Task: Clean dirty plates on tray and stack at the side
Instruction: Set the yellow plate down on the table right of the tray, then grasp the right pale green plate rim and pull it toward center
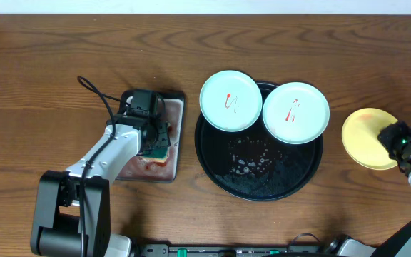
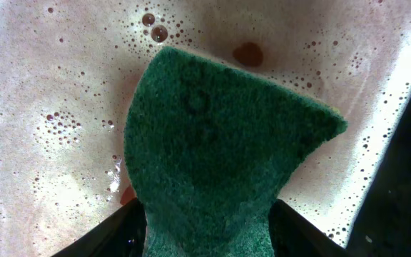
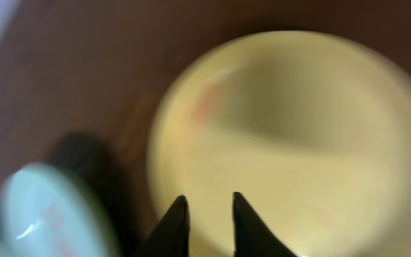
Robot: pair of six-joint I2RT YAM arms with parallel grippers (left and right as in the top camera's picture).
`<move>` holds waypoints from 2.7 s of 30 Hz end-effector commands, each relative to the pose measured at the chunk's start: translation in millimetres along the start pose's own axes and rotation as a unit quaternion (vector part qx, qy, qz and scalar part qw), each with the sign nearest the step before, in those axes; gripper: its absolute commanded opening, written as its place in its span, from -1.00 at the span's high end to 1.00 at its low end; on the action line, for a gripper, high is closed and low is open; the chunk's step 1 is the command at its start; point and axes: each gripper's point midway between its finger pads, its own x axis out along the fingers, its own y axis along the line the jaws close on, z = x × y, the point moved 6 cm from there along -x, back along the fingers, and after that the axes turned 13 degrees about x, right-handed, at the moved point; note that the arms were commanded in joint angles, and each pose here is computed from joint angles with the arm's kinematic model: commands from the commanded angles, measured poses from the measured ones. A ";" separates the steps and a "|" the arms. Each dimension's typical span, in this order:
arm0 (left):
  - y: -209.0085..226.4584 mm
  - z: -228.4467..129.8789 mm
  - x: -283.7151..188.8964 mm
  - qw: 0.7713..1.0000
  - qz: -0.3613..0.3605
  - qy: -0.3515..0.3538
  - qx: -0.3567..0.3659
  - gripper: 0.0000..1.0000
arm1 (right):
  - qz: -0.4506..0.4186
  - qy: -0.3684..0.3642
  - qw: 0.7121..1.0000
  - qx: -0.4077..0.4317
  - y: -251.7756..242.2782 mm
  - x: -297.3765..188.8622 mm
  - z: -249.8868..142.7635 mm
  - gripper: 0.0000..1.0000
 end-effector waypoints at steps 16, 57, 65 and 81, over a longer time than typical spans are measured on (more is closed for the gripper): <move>2.2 -6.6 4.9 1.000 0.003 0.014 0.005 0.75 | 0.004 0.046 0.951 -0.305 80.0 46.9 -72.3 0.04; 4.5 -22.3 10.6 0.999 0.006 0.032 0.013 0.86 | -0.031 0.186 0.922 -0.337 65.5 19.2 -159.2 0.97; -0.3 -8.1 -38.4 0.999 -0.018 -0.044 0.012 0.86 | -0.029 0.208 0.909 -0.361 55.3 35.4 -186.4 0.98; -24.1 -3.1 -98.9 0.982 -0.137 -0.132 0.014 0.85 | -0.031 0.225 0.900 -0.372 43.9 52.8 -204.3 0.98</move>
